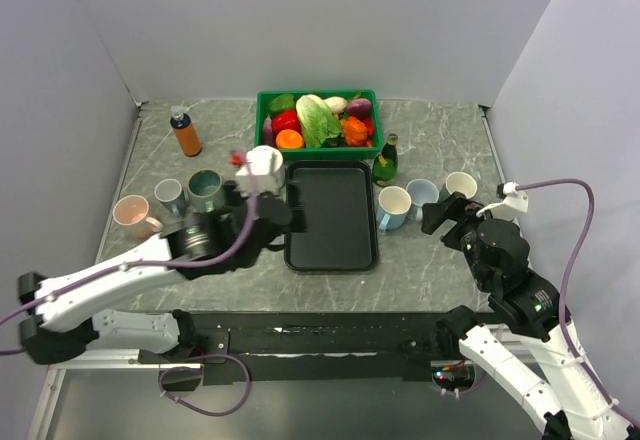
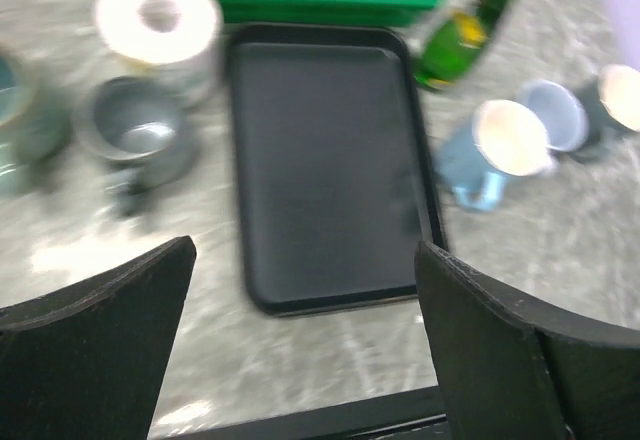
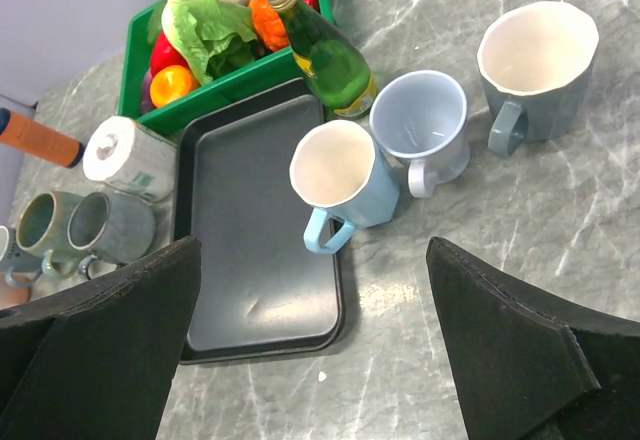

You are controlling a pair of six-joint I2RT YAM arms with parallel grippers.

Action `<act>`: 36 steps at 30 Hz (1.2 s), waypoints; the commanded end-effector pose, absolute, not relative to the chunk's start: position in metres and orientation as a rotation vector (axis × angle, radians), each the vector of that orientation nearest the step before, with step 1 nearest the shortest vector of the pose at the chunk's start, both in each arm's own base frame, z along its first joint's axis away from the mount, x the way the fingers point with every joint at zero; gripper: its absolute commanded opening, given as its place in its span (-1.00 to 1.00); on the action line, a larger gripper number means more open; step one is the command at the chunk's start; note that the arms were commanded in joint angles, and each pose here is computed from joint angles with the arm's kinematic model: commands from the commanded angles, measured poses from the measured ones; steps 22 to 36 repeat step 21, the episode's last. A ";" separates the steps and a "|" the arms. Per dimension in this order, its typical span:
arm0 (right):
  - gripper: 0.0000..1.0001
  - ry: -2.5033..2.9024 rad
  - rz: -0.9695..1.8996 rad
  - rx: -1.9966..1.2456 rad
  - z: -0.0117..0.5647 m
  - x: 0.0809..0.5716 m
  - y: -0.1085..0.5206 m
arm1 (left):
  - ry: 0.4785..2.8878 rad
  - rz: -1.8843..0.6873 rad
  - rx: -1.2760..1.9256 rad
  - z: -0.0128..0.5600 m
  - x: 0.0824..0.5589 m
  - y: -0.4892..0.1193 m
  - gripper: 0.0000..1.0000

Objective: Turn the mug right side up

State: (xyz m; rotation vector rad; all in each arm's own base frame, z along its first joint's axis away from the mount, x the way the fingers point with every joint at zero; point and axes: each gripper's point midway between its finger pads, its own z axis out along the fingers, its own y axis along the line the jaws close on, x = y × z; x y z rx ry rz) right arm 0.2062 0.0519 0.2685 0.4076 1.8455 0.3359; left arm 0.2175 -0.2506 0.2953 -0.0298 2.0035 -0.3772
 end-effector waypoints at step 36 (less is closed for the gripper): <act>0.99 1.679 0.278 0.449 0.326 0.202 0.025 | 1.804 -0.542 -0.217 0.374 0.178 -0.121 0.93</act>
